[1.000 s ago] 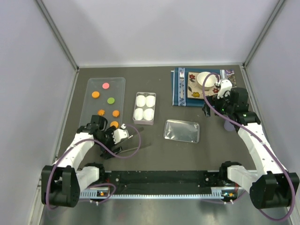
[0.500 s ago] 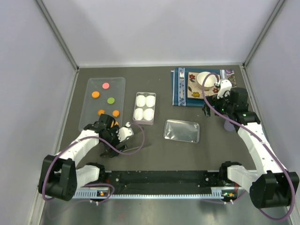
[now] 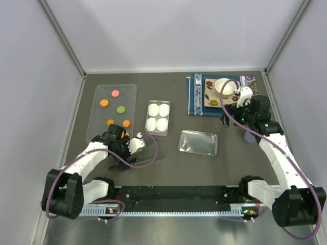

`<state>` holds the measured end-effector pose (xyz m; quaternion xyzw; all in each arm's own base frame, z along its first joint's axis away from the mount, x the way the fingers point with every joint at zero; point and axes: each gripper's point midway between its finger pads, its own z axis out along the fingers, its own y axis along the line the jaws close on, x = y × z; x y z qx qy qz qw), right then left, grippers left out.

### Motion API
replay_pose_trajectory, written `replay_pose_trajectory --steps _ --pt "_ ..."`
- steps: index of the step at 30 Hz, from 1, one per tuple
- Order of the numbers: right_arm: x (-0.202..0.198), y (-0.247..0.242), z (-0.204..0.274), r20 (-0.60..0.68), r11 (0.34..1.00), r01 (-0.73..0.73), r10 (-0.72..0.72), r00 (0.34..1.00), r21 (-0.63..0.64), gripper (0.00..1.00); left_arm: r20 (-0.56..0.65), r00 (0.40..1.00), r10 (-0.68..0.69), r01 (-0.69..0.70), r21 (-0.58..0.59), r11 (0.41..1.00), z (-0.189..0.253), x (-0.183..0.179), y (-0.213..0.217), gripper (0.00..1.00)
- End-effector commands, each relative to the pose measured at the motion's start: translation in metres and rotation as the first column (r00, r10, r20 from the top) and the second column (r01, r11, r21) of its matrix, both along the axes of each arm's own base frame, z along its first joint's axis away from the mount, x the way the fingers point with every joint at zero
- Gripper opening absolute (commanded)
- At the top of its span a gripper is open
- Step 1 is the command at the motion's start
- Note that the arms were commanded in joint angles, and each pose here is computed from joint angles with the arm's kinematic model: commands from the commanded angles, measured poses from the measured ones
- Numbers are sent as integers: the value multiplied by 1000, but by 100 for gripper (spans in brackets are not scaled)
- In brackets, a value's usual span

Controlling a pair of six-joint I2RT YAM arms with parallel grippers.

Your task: Pack the cookies

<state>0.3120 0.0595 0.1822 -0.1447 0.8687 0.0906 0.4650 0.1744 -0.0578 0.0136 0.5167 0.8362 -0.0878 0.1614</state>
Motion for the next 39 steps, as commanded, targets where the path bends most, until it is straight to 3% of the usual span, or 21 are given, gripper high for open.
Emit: replay_pose_trajectory --steps 1,5,10,16,27,39 --pt "11 4 27 75 1000 -14 14 997 -4 99 -66 998 -23 24 14 1000 -13 -14 3 99" --pt "11 4 26 72 1000 -14 14 997 -4 99 -72 997 -20 20 9 1000 -13 -14 2 96" --pt "12 4 27 74 1000 -12 13 997 -4 99 -51 999 -14 15 9 1000 -11 -12 2 81" --pt "12 4 26 73 1000 -14 14 997 -7 99 -22 1000 -12 12 -10 1000 -1 -10 -1 73" --pt "11 4 25 70 1000 -16 17 997 -8 99 73 997 -40 46 -96 994 36 -5 -14 62" --pt "12 4 25 69 1000 -15 16 997 -9 99 54 997 -46 49 -49 998 26 -6 -6 83"
